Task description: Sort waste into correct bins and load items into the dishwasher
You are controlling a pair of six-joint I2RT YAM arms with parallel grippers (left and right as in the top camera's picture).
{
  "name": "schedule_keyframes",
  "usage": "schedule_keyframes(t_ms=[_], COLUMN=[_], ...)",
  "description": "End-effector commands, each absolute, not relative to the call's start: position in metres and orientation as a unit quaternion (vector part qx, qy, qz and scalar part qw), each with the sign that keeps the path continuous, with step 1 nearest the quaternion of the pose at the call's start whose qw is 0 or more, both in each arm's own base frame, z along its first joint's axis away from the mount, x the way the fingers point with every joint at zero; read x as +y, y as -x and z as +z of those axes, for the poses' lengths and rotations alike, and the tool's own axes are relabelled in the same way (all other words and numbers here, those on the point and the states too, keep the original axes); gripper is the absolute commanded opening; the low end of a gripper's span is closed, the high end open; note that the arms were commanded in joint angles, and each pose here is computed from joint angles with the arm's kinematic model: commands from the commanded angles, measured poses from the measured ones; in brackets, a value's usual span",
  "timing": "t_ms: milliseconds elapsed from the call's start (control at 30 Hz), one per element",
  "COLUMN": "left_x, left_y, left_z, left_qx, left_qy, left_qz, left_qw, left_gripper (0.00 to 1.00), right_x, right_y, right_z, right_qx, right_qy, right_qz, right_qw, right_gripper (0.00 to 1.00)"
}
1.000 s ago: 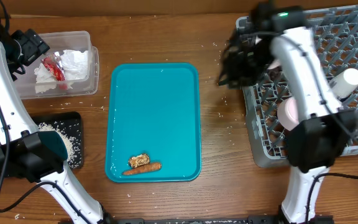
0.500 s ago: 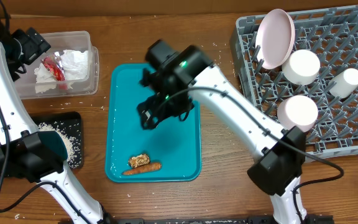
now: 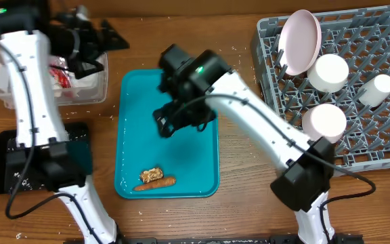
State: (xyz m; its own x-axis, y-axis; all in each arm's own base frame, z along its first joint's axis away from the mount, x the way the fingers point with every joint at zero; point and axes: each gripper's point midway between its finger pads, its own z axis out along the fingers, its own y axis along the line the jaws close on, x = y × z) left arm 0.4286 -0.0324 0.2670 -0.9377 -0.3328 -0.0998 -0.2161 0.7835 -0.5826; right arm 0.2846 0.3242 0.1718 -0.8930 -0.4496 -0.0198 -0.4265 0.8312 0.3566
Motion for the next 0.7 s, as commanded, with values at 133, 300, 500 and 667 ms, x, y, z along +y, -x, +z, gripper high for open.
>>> schedule_keyframes(t_ms=[133, 300, 500, 667], left_x=[-0.056, -0.045, -0.037, -0.038], left_y=[-0.368, -0.308, -0.244, -0.22], left_z=[0.345, 0.326, 0.26, 0.208], left_qx=[0.959, 0.966, 0.975, 0.972], left_qy=[0.09, 0.157, 0.202, 0.23], left_qz=[-0.155, -0.087, -0.057, -0.043], left_qw=[0.219, 0.184, 0.071, -0.006], left_gripper=[1.0, 1.0, 1.0, 1.0], right_x=[0.257, 0.236, 0.234, 0.237], right_y=[-0.326, -0.341, -0.348, -0.356], right_z=[0.184, 0.184, 0.184, 0.185], right_qx=[-0.98, -0.983, -0.983, -0.981], right_qy=[-0.104, -0.073, -0.069, -0.071], right_qz=[-0.167, -0.168, -0.172, -0.178], right_qw=[0.035, 0.03, 0.02, 0.004], right_gripper=[1.0, 1.0, 1.0, 1.0])
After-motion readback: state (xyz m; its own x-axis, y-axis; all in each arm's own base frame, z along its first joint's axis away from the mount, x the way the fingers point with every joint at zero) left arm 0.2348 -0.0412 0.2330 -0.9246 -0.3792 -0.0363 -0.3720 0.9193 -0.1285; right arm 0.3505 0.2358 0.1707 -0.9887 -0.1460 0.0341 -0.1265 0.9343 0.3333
